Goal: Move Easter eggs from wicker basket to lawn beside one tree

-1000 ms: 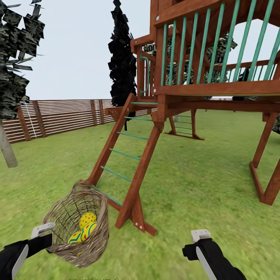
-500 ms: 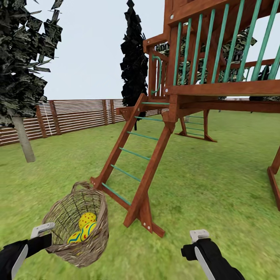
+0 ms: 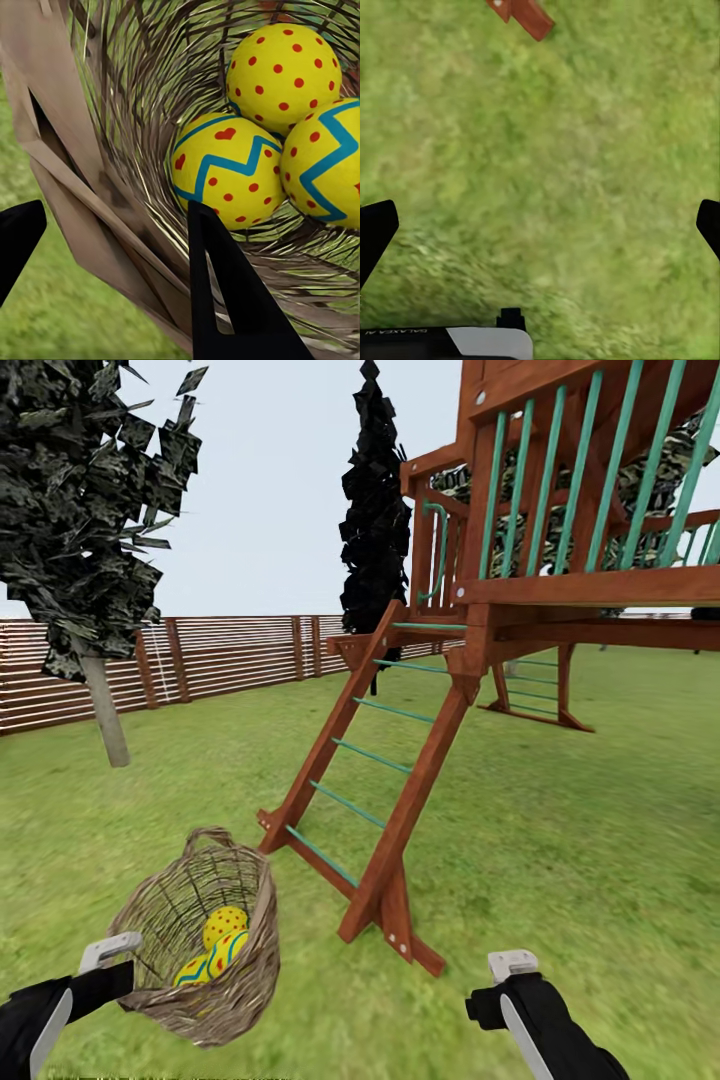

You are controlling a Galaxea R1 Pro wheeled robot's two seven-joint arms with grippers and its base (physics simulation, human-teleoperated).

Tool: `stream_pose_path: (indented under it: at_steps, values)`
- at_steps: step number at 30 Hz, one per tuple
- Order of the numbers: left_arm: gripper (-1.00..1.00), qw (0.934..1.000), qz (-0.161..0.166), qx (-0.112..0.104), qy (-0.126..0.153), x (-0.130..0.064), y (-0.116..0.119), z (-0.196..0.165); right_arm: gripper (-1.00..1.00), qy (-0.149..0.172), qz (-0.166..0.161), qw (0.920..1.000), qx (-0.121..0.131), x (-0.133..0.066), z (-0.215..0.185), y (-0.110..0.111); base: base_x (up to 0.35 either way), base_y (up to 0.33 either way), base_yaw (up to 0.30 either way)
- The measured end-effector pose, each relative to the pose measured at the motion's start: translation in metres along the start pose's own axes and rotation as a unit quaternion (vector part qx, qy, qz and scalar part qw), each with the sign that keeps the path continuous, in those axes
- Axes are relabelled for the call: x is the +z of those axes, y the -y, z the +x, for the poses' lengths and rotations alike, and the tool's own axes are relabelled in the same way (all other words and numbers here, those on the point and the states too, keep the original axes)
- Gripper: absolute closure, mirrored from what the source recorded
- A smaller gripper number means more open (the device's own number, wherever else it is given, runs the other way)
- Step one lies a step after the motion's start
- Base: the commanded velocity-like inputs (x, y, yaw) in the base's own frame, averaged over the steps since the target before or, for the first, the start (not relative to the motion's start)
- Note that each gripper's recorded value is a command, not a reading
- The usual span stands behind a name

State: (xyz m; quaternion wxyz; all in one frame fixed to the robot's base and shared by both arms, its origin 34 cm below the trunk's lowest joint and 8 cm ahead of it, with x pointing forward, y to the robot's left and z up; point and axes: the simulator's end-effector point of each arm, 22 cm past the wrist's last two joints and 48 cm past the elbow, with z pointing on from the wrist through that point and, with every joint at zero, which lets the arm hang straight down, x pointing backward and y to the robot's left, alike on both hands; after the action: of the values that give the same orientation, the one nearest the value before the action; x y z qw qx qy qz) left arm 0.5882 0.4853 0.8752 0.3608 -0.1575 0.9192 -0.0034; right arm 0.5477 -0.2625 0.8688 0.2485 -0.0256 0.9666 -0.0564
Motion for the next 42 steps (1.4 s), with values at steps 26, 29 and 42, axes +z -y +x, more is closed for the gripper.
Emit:
stream_pose_path:
  at_steps: [26,29,42]
  values:
    - [1.00,1.0000,0.000,0.000,0.000,0.000,0.001,0.000,-1.00,0.001,-0.005,0.9998,-0.020,-0.001,0.001,-0.012,0.000,0.000,0.193]
    - [1.00,1.0000,-0.001,0.000,0.000,0.000,0.000,0.000,-1.00,0.001,-0.005,0.9998,-0.020,-0.001,0.001,-0.012,0.000,0.000,0.176]
    - [1.00,1.0000,-0.003,-0.001,0.002,-0.001,-0.005,-0.002,-1.00,0.001,-0.004,0.9998,-0.020,-0.001,0.001,-0.011,0.000,0.000,0.165]
